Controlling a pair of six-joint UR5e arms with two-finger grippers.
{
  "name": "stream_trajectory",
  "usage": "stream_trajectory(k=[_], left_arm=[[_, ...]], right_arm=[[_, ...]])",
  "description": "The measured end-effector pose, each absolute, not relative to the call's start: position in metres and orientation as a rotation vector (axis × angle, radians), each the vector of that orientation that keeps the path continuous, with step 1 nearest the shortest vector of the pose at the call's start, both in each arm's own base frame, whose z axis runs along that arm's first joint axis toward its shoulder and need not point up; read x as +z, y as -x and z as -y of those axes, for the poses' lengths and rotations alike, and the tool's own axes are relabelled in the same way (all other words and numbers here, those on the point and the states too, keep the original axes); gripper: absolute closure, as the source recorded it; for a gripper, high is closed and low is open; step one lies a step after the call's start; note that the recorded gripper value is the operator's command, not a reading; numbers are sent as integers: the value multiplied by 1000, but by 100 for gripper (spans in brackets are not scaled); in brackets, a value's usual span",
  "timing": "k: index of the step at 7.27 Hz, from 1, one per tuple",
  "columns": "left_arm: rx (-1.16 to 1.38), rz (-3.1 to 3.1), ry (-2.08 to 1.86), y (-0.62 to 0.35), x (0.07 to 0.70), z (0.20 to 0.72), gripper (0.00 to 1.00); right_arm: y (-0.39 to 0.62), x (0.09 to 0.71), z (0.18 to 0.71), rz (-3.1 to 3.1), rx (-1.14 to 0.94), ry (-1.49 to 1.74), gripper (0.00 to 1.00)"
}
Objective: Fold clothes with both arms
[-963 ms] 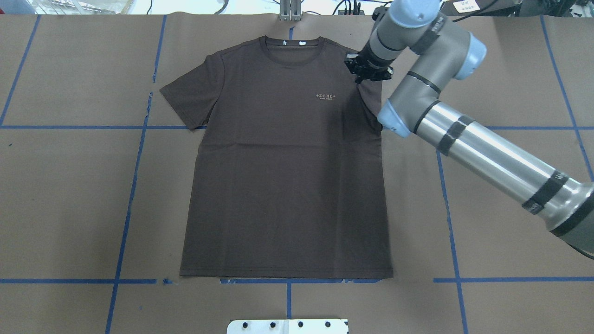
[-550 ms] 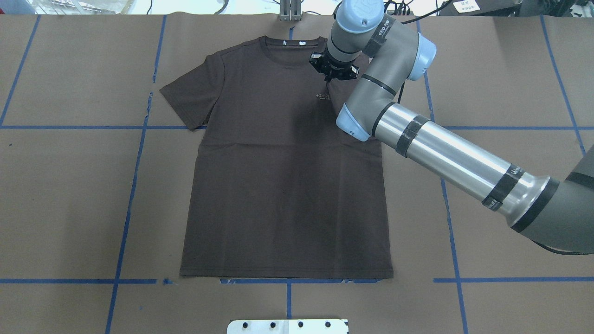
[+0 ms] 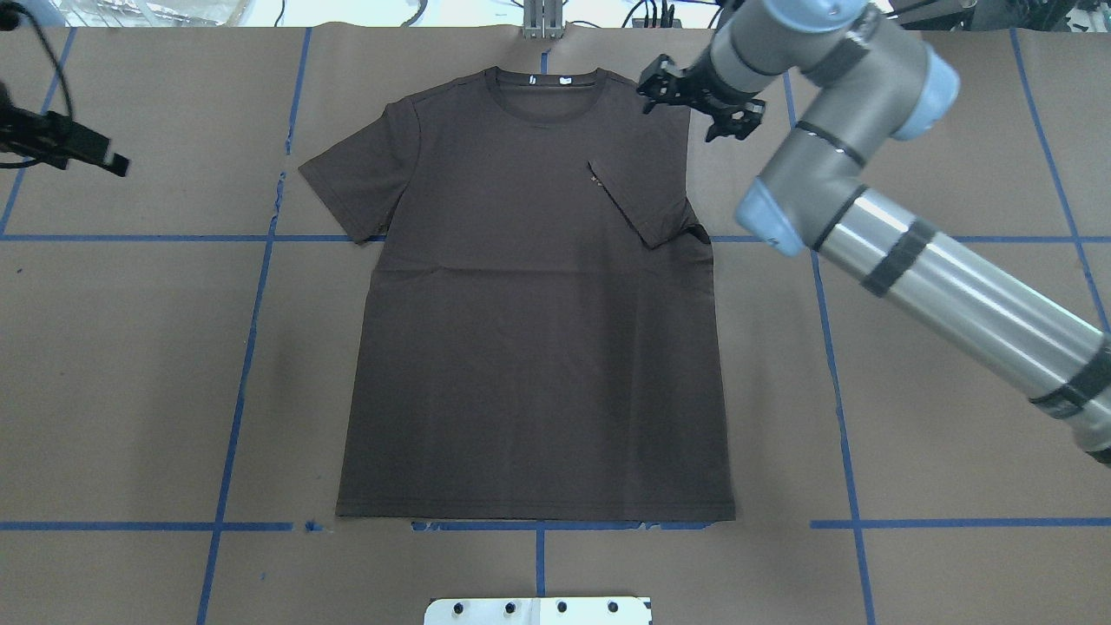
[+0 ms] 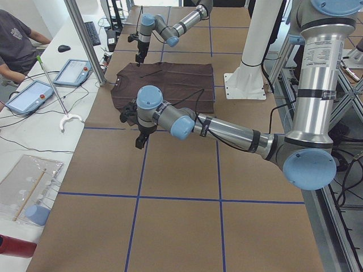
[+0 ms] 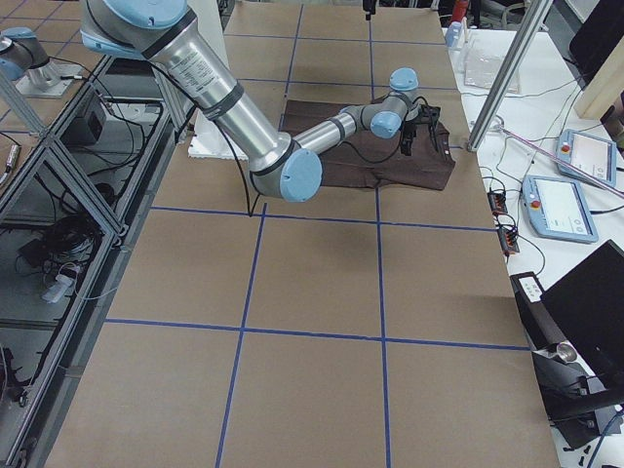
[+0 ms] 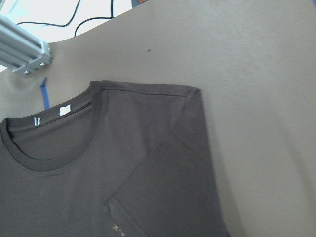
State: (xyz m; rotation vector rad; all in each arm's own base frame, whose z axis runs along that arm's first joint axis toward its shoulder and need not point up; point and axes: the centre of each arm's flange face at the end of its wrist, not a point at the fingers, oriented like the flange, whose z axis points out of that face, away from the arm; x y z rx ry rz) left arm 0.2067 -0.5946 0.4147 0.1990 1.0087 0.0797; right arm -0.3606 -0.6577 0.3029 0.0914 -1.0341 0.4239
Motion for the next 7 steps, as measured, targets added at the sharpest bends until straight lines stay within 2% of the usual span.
stream_trajectory(k=[2, 3, 7], left_arm=[[-27, -996, -111, -300, 398, 650, 18], [-93, -977, -111, -324, 408, 670, 19], [-205, -903, -171, -384, 429, 700, 27]], right_arm=[[279, 358, 657, 1030, 401, -83, 0], [260, 376, 655, 1027, 374, -84, 0], [243, 388, 643, 1033, 344, -93, 0]])
